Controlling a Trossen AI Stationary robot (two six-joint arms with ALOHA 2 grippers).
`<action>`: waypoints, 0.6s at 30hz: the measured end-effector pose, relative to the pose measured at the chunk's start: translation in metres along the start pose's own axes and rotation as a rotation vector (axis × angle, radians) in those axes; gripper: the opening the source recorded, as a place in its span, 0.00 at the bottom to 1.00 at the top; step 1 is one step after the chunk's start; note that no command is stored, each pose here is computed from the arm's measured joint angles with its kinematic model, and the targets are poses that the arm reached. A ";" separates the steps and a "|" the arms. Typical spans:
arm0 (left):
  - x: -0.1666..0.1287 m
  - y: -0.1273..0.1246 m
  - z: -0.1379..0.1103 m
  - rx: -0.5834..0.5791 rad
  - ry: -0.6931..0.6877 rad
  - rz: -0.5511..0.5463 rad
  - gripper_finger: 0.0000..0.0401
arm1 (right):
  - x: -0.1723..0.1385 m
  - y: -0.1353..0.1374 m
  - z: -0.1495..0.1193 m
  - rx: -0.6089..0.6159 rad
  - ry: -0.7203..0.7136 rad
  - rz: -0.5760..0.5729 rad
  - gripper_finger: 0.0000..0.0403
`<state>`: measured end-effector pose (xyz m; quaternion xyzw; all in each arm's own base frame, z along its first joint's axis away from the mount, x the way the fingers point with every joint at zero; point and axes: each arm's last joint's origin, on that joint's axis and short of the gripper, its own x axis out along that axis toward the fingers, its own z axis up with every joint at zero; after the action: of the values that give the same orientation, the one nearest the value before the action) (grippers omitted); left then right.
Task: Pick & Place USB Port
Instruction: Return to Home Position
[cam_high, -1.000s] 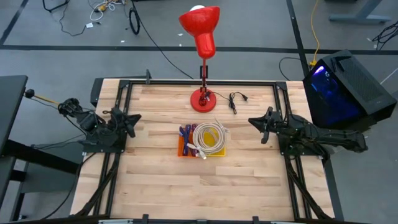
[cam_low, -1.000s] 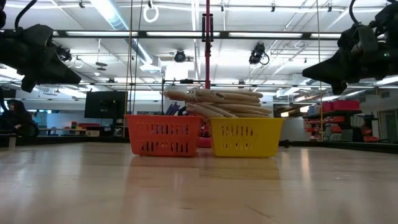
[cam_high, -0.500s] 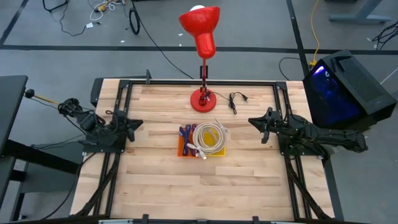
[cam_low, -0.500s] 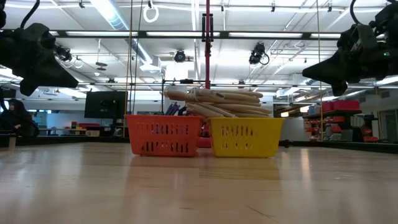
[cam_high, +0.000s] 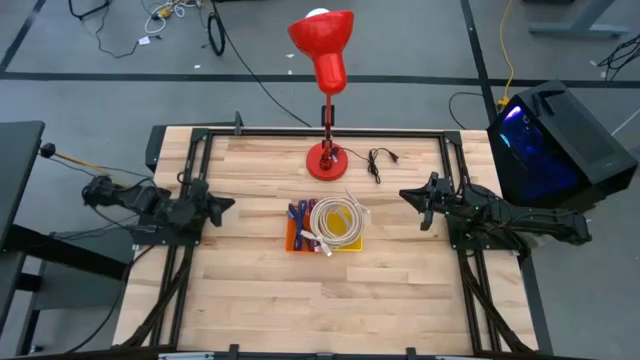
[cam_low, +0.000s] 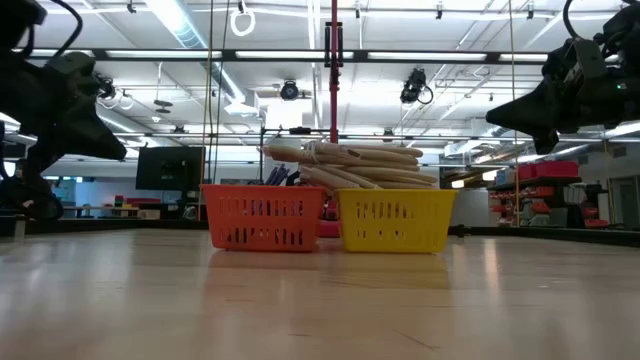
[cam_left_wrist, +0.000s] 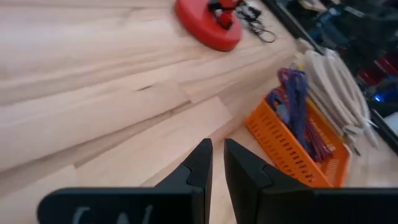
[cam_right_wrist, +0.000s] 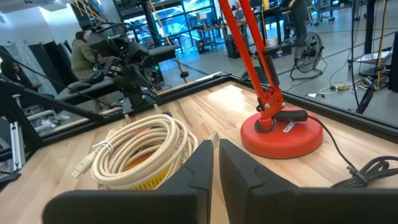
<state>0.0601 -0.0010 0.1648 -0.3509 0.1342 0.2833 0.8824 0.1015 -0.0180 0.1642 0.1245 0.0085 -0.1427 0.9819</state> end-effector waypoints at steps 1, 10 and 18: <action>0.001 0.001 0.001 -0.017 0.008 0.013 0.11 | 0.000 0.000 0.000 0.000 0.000 0.000 0.08; 0.007 0.012 0.010 -0.173 -0.040 0.151 0.11 | 0.000 0.000 0.000 0.000 -0.001 0.000 0.08; 0.014 0.013 0.005 -0.209 0.008 0.112 0.11 | 0.000 0.000 0.000 0.000 -0.002 0.001 0.08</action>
<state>0.0635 0.0155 0.1551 -0.4339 0.1270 0.3432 0.8233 0.1015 -0.0180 0.1644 0.1246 0.0073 -0.1424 0.9819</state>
